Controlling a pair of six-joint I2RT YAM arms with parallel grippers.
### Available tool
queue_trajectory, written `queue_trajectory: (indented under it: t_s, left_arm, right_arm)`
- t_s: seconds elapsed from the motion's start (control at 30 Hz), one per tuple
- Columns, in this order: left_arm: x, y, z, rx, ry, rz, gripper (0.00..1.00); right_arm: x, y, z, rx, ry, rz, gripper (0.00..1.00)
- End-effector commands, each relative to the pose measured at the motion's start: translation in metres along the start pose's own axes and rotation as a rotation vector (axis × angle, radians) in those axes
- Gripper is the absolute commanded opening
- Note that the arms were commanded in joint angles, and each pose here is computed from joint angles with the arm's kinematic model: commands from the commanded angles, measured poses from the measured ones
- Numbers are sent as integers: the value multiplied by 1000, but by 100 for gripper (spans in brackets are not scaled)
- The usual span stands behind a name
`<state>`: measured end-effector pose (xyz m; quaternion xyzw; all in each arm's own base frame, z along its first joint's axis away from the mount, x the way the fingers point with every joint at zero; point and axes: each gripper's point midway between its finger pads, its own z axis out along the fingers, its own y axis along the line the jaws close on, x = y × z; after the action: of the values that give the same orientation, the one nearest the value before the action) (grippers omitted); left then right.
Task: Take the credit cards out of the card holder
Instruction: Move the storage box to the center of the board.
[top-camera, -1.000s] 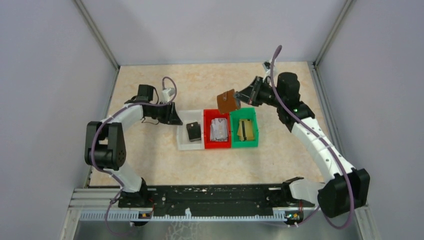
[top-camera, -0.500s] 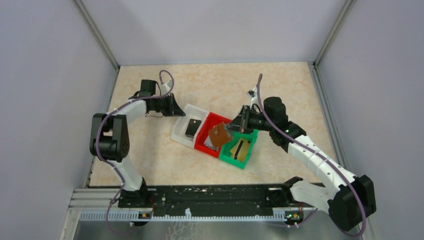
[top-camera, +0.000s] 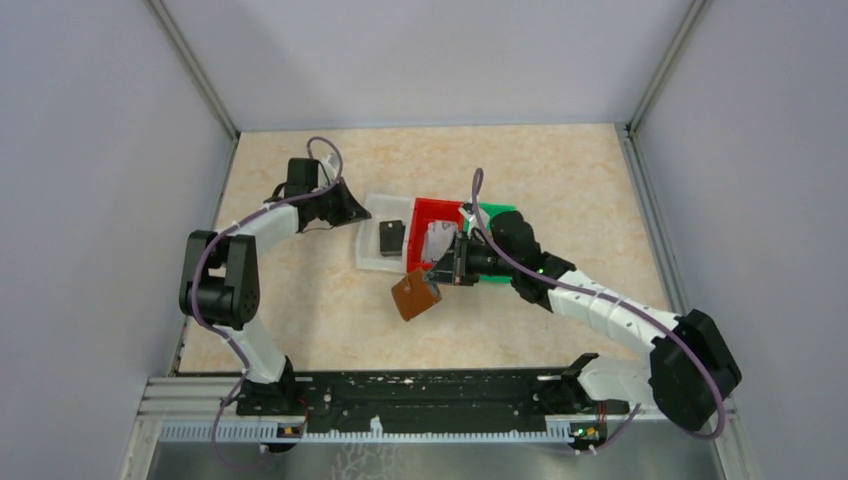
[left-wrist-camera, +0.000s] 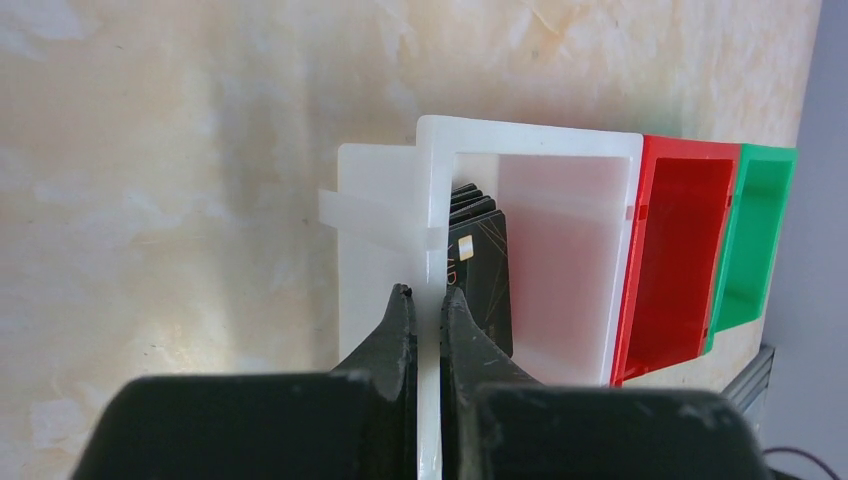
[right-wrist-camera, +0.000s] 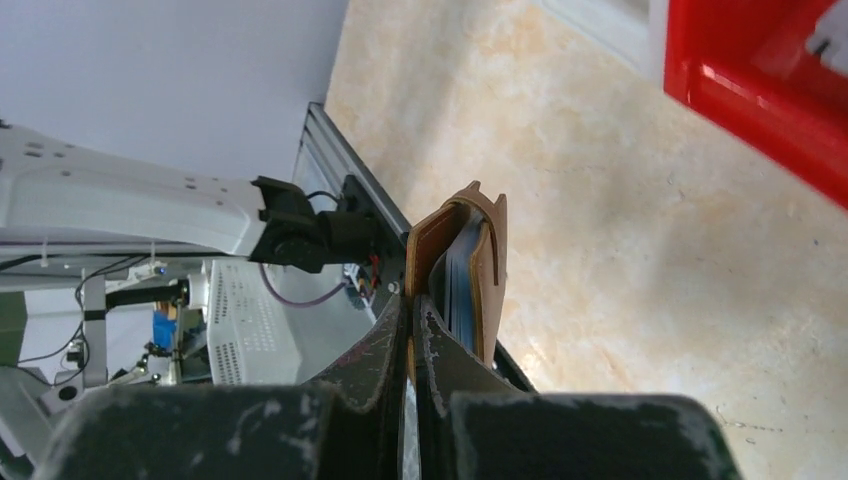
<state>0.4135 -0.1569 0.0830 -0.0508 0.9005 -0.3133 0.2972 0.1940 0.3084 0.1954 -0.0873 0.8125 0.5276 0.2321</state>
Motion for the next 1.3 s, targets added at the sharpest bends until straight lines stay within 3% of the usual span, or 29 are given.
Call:
queue_trajectory:
  t_s: [0.0, 0.3, 0.4, 0.43, 0.5, 0.53, 0.57, 0.63, 0.73, 0.97, 1.1, 1.27]
  left_arm:
    - [-3, 43, 5, -201, -51, -93, 0]
    - [-9, 27, 16, -111, -8, -53, 0]
    - [-15, 17, 16, -72, 32, -20, 8]
    - [-16, 15, 15, -61, 43, -4, 19]
    - [-16, 10, 10, -40, 61, 12, 60]
    - [-14, 9, 5, -32, 73, 13, 76]
    - [-13, 9, 0, -29, 74, 11, 85]
    - [-12, 8, -9, -14, 74, 37, 96]
    - [-19, 3, -27, -14, 65, 116, 99]
    - [-28, -10, -63, 3, 110, 318, 99]
    - [-19, -19, -78, 63, 156, 441, 99]
    - [2, -33, -95, 173, 225, 528, 99]
  right_arm:
    - [-8, -1, 13, -42, -62, 13, 0]
    - [9, -34, 26, 32, -57, 66, 0]
    - [11, -48, 24, 69, -91, 87, 0]
    - [13, -53, 24, 82, -99, 99, 0]
    - [17, -65, 25, 123, -102, 120, 0]
    - [22, -73, 24, 162, -85, 130, 0]
    - [26, -83, 23, 211, -70, 136, 0]
    - [32, -98, 18, 316, -43, 130, 20]
    - [32, -108, 3, 448, -52, 76, 47]
    - [14, -113, -20, 580, -84, -41, 88]
    - [12, -115, -2, 579, 3, -107, 95]
    - [22, -126, 17, 576, 137, -169, 94]
